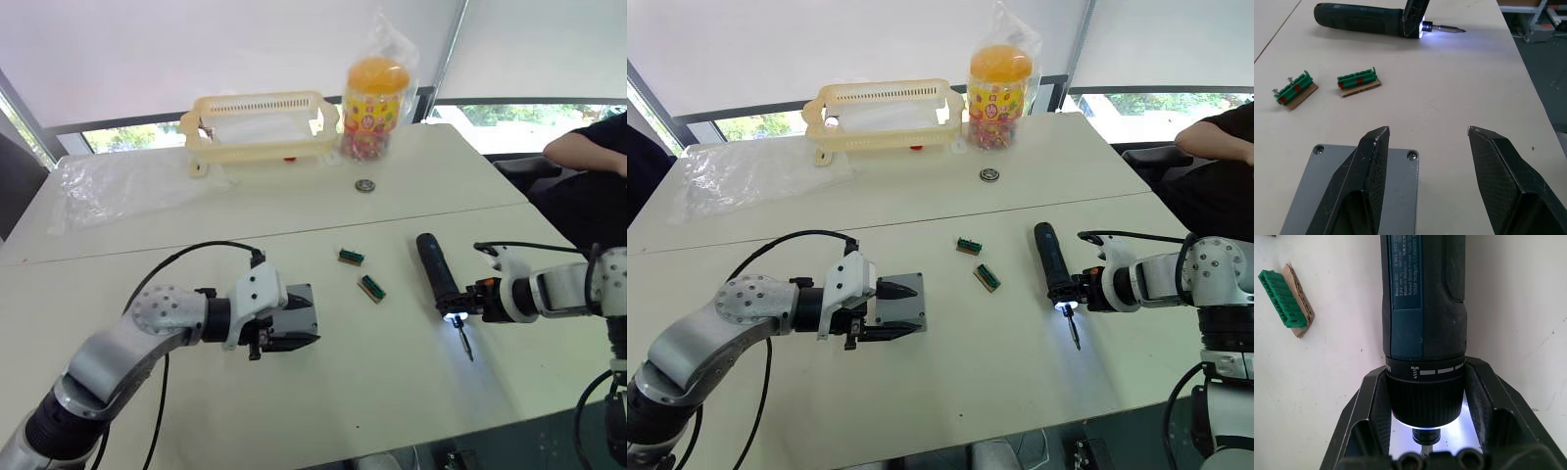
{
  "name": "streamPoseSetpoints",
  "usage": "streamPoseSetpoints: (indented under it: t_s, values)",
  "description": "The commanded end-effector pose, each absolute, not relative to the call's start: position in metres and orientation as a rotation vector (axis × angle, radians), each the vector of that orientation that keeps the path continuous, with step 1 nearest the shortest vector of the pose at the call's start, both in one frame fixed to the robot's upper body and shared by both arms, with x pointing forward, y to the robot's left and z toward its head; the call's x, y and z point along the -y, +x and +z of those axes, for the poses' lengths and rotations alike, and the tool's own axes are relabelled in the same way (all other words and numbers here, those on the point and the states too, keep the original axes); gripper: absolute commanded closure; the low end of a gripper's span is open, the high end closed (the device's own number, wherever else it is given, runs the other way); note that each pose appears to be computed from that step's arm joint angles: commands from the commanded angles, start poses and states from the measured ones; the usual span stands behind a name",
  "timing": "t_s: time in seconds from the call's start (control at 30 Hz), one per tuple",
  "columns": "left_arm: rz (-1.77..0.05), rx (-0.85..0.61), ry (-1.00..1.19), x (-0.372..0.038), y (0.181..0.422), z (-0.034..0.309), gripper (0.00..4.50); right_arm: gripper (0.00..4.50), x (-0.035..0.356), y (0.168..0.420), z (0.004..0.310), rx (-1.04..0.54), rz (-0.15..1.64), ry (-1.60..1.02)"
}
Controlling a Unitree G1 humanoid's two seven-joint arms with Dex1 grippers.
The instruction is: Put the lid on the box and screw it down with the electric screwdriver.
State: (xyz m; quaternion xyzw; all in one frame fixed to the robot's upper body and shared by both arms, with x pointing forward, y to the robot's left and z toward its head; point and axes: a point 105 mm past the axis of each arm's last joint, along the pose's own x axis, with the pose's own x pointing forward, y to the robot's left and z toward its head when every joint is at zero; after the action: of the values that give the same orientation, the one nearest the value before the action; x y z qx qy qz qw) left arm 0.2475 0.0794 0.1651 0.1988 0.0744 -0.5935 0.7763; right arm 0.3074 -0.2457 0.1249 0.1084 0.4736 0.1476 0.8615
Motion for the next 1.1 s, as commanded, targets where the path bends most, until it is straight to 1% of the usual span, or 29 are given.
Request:
streamPoseSetpoints:
  t_s: [0.03,0.13,0.2,0.23,0.3,0.33,0.43,0.5,0.63,0.7,0.87,0.97,1.03,1.1]
  values:
    - [-1.269,-0.126,0.441,-0.081,0.250,0.170,1.93,2.80,0.249,0.309,0.125,-0.989,0.288,0.230]
    - [-1.263,-0.129,0.441,-0.082,0.251,0.170,1.93,2.80,0.246,0.308,0.123,-0.990,0.297,0.227]
    - [-1.259,-0.130,0.439,-0.083,0.252,0.170,1.93,1.76,0.246,0.309,0.123,-0.989,0.295,0.223]
    - [-1.258,-0.130,0.440,-0.083,0.253,0.169,1.93,1.41,0.247,0.309,0.122,-0.990,0.286,0.217]
    - [-1.255,-0.130,0.440,-0.083,0.254,0.169,1.93,0.37,0.249,0.310,0.122,-0.986,0.273,0.205]
    - [-1.254,-0.130,0.441,-0.083,0.254,0.169,1.93,0.05,0.250,0.310,0.123,-0.984,0.269,0.199]
    - [-1.247,-0.130,0.444,-0.085,0.255,0.170,1.93,0.05,0.252,0.313,0.130,-0.951,0.254,0.143]
    - [-1.235,-0.132,0.449,-0.088,0.257,0.170,1.93,0.05,0.253,0.317,0.140,-0.907,0.253,0.103]
    - [-1.199,-0.136,0.431,-0.097,0.263,0.173,1.93,0.05,0.253,0.328,0.171,-0.773,0.266,-0.015]
    - [-1.175,-0.124,0.388,-0.102,0.268,0.180,1.93,0.05,0.251,0.333,0.188,-0.708,0.290,-0.057]
    - [-1.055,-0.070,0.264,-0.123,0.291,0.206,1.93,0.05,0.251,0.354,0.238,-0.486,0.316,-0.199]
    - [-0.957,-0.061,0.217,-0.142,0.303,0.211,1.93,0.05,0.223,0.359,0.266,-0.321,0.461,-0.224]
    - [-0.887,-0.092,0.212,-0.155,0.307,0.201,1.93,0.05,0.184,0.348,0.272,-0.230,0.663,-0.213]
    - [-0.838,-0.138,0.207,-0.166,0.306,0.186,1.93,0.05,0.152,0.330,0.266,-0.180,0.837,-0.222]
